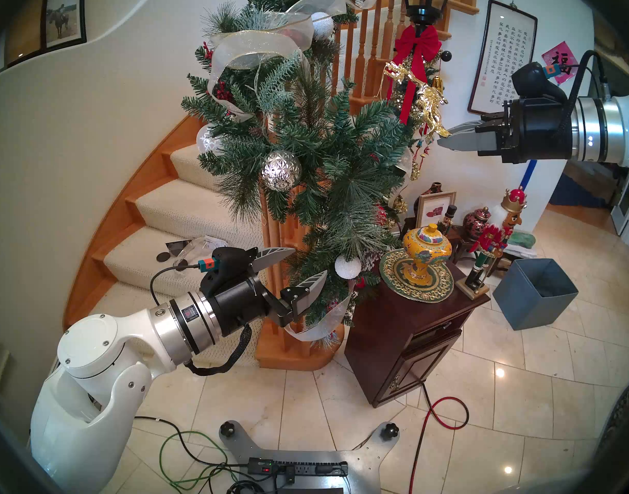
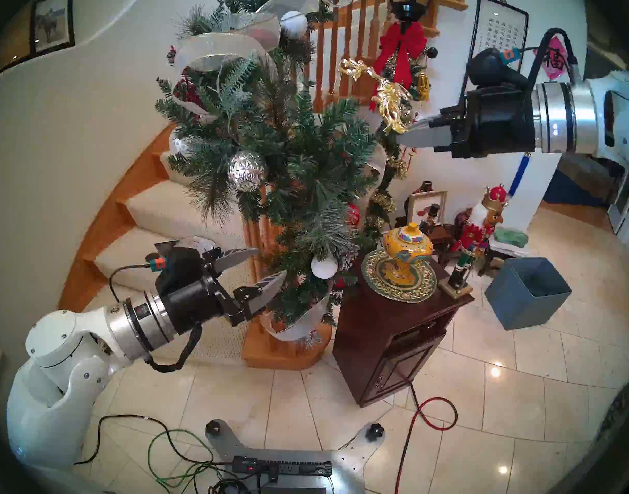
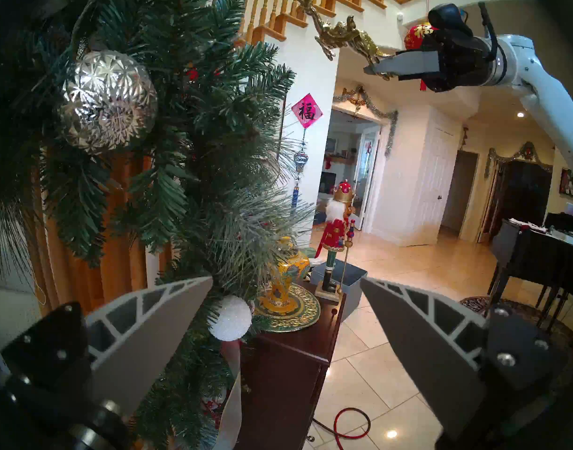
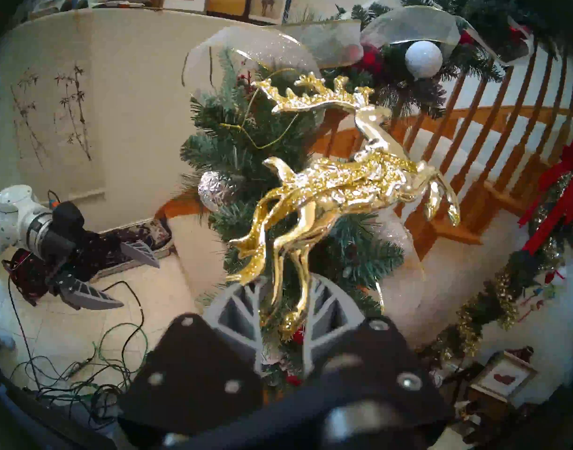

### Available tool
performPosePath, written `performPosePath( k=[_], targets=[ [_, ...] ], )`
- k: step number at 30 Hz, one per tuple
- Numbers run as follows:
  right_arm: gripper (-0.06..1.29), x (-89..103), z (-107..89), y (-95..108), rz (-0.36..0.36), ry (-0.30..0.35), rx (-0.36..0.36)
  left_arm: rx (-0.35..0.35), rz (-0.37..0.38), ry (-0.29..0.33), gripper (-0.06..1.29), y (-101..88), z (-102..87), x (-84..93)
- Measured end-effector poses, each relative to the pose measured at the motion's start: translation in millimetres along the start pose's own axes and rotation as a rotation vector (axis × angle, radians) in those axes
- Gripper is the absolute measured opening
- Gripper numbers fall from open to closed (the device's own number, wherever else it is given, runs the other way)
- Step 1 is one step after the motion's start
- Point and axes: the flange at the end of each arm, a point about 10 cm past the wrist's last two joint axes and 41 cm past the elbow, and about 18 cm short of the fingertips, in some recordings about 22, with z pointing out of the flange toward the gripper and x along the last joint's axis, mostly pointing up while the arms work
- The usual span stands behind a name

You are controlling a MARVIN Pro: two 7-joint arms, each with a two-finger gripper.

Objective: Hang the ornament onto the Christmas-tree-style decoration

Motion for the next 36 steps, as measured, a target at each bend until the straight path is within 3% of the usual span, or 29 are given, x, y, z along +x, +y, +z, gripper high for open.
performPosePath(
  k=[36],
  targets=[
    [0.08,6.5,4.5,-4.2,0.025,0.034,-0.021,0.0,0.0,0.0,1.24,-0.1,0.0,-0.2]
  ],
)
